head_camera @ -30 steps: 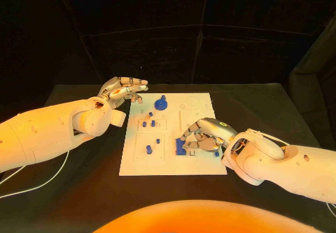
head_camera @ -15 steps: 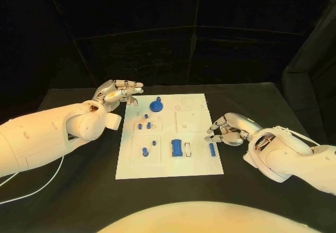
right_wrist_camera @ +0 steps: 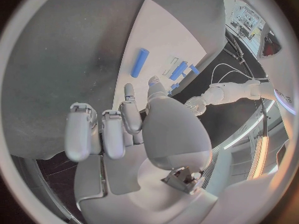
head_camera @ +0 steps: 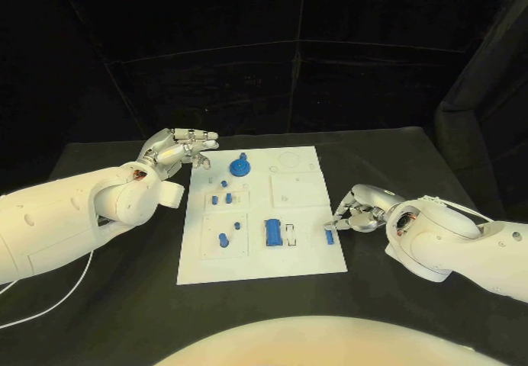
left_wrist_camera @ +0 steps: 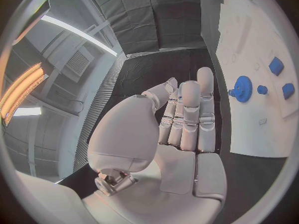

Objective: Assemble the parts on the task board

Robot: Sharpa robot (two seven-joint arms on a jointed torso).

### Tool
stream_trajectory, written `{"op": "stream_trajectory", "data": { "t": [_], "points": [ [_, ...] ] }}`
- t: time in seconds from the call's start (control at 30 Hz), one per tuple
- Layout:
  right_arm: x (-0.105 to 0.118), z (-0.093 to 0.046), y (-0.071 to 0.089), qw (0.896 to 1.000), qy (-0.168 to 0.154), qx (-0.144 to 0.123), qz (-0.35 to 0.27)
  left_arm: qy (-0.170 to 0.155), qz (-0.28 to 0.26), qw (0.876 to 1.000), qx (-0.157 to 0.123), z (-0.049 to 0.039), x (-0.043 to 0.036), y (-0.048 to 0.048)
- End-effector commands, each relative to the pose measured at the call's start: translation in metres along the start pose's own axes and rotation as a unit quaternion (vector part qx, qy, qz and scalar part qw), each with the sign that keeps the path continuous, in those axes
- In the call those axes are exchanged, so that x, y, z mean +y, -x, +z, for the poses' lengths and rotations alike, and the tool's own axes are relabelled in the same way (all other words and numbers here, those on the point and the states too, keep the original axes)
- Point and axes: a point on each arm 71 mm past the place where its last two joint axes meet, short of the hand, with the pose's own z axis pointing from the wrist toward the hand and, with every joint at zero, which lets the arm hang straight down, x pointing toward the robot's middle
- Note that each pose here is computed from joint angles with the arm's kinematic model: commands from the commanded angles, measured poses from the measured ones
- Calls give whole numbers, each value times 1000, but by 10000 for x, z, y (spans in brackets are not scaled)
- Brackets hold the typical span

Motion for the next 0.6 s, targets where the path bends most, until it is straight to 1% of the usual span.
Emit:
{"op": "stream_trajectory", "data": {
  "t": [0.03,0.2,0.4,0.6],
  "points": [
    [-17,5,-29,999,-23,18,-38,-4,-4,1000,6,1,-12,-14],
    [15,17,-49,999,-21,22,-44,-4,-4,1000,6,1,-9,-15],
    [102,32,-94,998,-6,28,-47,-3,-4,1000,7,1,-3,-13],
    [145,54,-126,998,1,32,-59,-1,-5,1000,8,-1,2,-22]
  ]
}}
